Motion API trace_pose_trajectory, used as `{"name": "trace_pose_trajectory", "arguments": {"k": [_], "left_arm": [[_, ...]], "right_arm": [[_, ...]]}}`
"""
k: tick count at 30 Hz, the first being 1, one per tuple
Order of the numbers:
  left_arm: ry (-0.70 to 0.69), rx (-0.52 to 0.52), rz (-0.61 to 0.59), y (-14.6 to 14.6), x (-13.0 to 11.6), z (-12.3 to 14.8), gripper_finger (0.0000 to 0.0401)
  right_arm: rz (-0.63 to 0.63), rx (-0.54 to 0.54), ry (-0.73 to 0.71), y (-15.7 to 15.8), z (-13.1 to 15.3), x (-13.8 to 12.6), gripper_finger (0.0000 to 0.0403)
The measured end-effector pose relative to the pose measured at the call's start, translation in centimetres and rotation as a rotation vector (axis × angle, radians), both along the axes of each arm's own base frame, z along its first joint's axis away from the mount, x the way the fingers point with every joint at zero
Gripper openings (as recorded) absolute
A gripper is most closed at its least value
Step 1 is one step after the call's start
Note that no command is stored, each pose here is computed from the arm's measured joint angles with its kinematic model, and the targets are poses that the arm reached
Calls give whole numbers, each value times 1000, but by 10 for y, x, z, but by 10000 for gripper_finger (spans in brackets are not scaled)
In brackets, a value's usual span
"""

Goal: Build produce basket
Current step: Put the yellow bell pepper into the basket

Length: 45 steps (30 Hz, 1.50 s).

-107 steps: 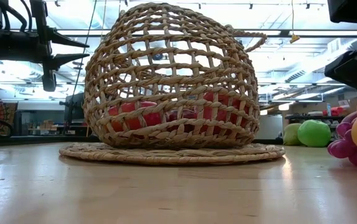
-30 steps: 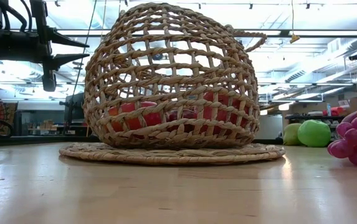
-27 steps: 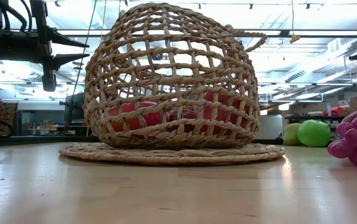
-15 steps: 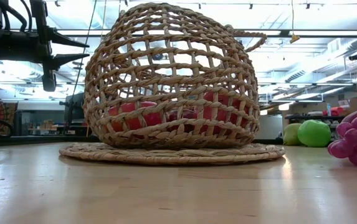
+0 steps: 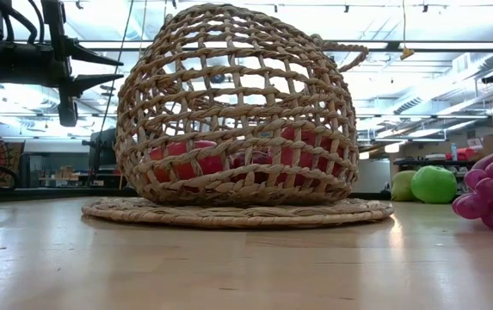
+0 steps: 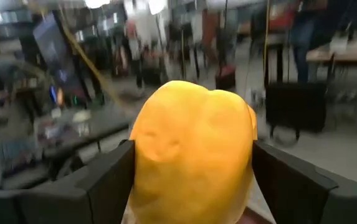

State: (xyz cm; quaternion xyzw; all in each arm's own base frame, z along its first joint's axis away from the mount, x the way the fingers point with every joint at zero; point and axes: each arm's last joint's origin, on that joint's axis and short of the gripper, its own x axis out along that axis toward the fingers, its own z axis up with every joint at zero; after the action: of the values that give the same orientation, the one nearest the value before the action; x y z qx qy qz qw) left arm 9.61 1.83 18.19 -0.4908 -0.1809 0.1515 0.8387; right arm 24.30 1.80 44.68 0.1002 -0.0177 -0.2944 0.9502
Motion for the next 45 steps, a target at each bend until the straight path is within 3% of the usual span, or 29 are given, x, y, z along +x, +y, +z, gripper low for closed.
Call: {"name": "trace_pose_trajectory", "arguments": {"k": [10, 22, 34, 45], "left_arm": [[0, 0, 0, 0, 0, 0, 91], [0, 0, -1, 0, 0, 0, 90], [0, 0, 0, 0, 0, 0, 85], [1, 0, 0, 0, 0, 0, 88]], "right_arm": [[194, 195, 240, -41, -14, 61, 311], [352, 405, 482, -89, -68, 128, 311], [449, 478, 689, -103, -127, 172, 311], [466, 601, 881, -103, -175, 182, 311]]}}
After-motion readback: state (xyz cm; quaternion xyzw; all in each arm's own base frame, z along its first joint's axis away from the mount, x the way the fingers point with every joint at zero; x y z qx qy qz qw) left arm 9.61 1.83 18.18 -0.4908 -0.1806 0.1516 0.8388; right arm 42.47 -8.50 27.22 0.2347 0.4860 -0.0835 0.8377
